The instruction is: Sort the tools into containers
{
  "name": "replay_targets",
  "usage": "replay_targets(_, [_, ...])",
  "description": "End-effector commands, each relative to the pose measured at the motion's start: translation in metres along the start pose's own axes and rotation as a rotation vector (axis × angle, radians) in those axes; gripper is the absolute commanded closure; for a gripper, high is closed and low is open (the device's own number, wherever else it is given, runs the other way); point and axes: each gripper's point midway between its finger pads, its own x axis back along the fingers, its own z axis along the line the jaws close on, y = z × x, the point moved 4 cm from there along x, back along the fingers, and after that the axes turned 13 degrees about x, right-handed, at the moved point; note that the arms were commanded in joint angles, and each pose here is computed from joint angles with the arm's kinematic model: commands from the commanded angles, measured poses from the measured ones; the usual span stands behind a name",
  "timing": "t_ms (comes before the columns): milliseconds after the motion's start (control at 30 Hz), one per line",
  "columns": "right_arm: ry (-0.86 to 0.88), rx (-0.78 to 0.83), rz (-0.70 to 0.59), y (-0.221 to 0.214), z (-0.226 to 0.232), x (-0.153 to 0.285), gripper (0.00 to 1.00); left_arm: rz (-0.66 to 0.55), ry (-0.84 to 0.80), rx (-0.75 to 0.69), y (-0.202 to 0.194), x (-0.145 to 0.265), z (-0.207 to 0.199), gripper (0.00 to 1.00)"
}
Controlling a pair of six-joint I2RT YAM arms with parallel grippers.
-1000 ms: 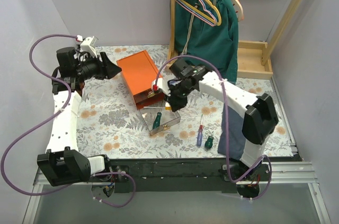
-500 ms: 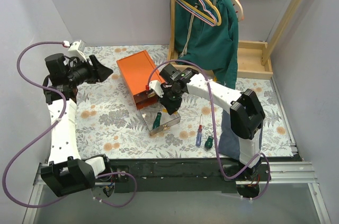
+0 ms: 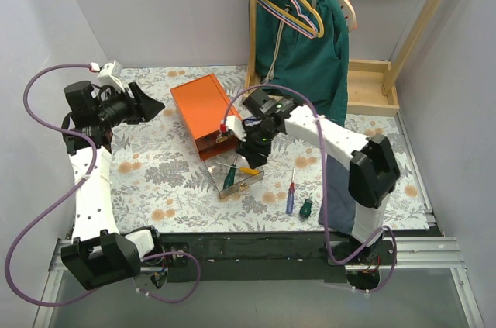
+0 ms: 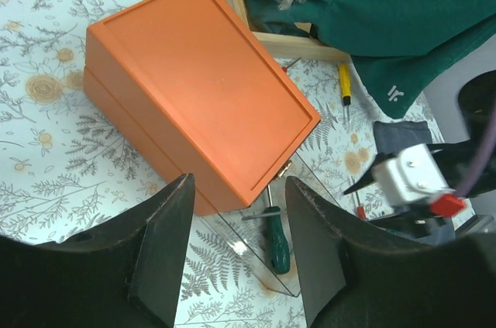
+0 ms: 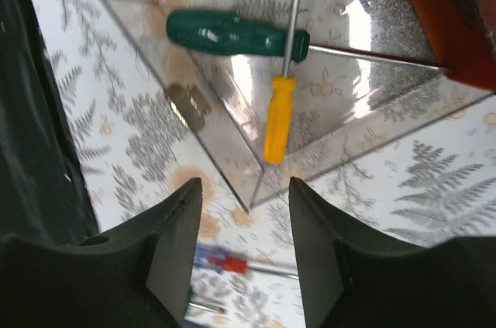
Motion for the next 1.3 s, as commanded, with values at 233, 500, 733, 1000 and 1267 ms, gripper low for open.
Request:
replay_targets(233, [0.015,0.846,0.057,-0.118,0.076,0.041,0.47,0.064,-0.105,0.103,-0.007,-0.017,0.003,0.51])
replay_targets(500, [0.055,0.938,0.103,-0.132,0.069,0.016,0.49,0.085,-0.090,0.165,-0.006,-0.034,0.017,0.52])
replay_targets(733, [0.095,1.009,0.107,-0.133,0.060,0.002,0.51,0.087,-0.054,0.162,-0.009,-0.036,0.026,0.52])
replay_targets(1000, [0.262,1.093,0.171,-0.166,0.069,-0.021,0.55,0.091,-0.021,0.140,-0.016,-0.032,0.030,0.52])
replay_targets(1267, [0.243,1.105,0.121,-0.124,0.045,-0.005,0.94,0.098,-0.014,0.142,-0.014,-0.037,0.034,0.52])
